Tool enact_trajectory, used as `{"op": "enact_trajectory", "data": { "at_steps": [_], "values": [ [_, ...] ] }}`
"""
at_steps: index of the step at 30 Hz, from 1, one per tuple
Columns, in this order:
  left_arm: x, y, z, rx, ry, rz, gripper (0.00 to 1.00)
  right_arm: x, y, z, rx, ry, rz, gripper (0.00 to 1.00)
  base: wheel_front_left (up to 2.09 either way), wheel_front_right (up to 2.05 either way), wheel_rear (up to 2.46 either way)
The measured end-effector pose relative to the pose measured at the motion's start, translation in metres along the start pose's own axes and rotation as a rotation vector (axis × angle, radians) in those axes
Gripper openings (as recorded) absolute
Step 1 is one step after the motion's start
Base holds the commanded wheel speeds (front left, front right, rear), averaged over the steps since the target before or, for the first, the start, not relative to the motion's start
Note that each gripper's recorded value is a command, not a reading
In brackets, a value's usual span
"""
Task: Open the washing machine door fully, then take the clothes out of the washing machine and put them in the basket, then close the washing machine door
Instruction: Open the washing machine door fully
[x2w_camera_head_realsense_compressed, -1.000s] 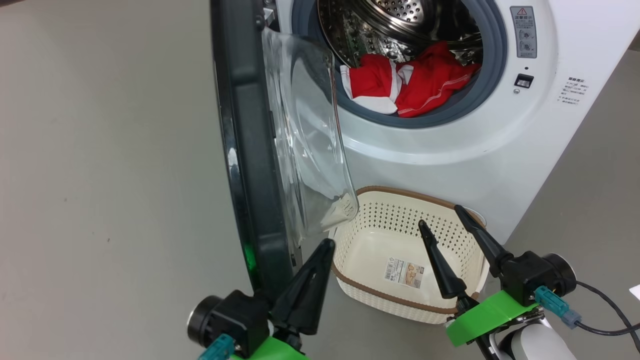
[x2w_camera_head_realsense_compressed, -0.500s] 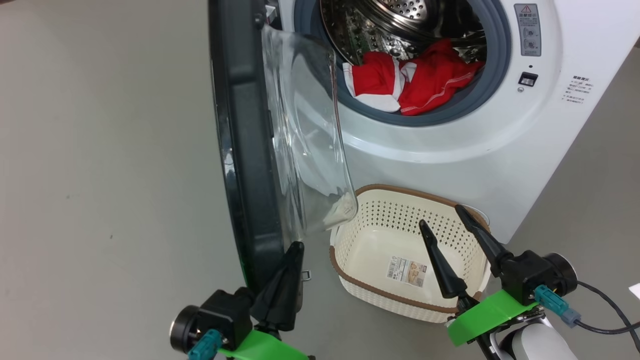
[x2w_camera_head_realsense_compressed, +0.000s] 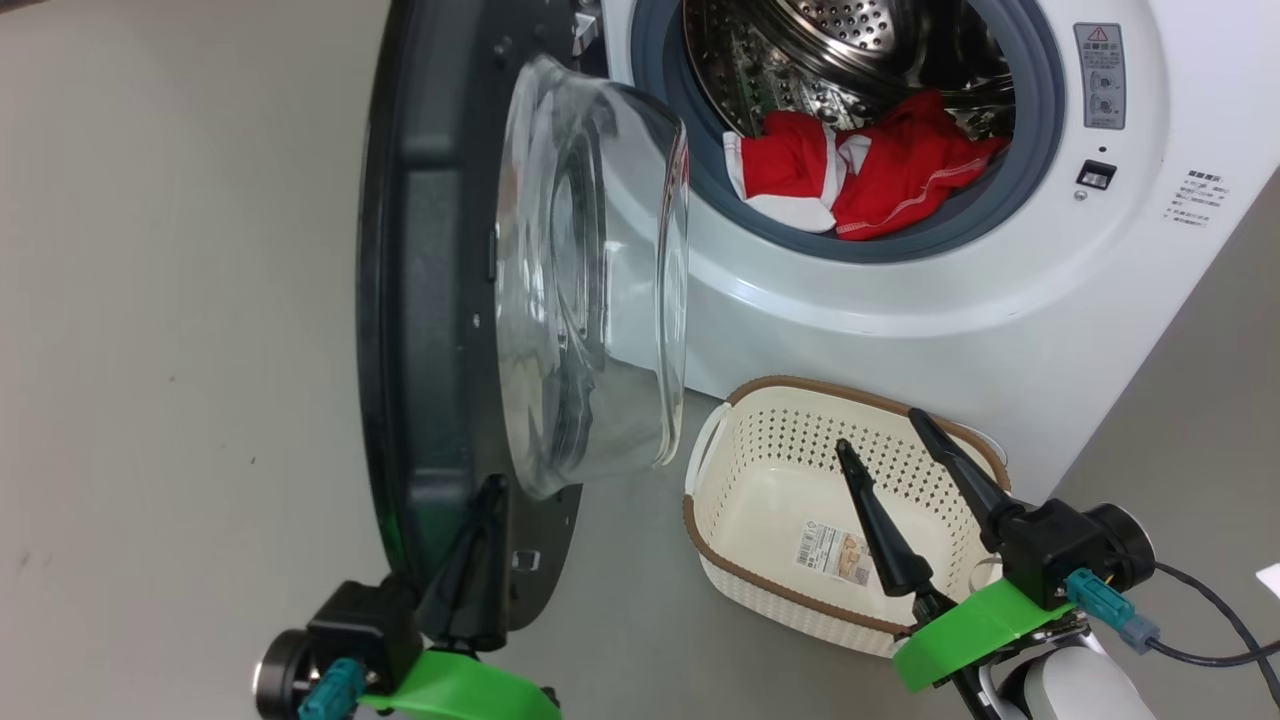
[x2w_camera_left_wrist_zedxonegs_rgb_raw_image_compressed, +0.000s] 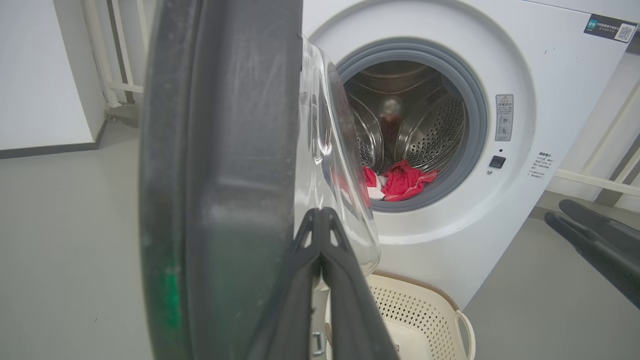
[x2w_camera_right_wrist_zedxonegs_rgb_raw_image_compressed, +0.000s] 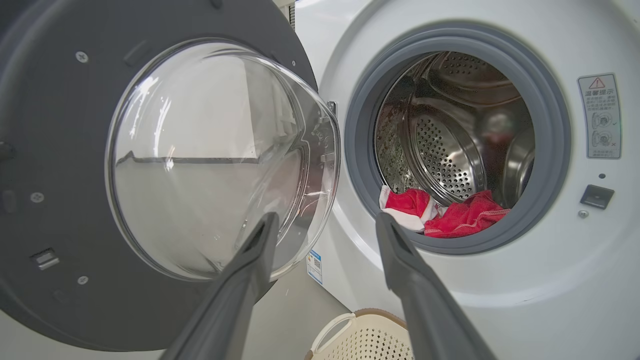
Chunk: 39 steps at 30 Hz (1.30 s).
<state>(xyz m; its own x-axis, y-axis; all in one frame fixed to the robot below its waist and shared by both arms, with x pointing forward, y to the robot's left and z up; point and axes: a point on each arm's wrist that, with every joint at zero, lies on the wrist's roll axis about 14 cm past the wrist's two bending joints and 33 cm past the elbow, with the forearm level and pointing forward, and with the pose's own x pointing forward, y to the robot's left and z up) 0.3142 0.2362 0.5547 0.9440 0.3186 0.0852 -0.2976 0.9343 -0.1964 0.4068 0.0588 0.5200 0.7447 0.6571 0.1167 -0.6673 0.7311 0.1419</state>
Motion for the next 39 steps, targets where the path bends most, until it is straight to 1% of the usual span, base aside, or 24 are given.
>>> {"op": "enact_trajectory", "data": {
  "at_steps": [12,28,39],
  "values": [
    [-0.003,0.041,0.003,0.035,-0.008,0.133,0.0,-0.001,0.002,-0.008,0.003,0.029,0.01,1.0,0.0,0.0,0.0],
    [0.003,0.092,0.007,0.064,-0.027,0.29,0.0,-0.006,-0.011,-0.015,-0.019,0.06,-0.022,1.0,0.0,0.0,0.0],
    [0.014,0.111,0.008,0.084,-0.032,0.342,0.0,-0.005,-0.02,-0.02,-0.025,0.081,-0.038,1.0,0.0,0.0,0.0]
  ]
}}
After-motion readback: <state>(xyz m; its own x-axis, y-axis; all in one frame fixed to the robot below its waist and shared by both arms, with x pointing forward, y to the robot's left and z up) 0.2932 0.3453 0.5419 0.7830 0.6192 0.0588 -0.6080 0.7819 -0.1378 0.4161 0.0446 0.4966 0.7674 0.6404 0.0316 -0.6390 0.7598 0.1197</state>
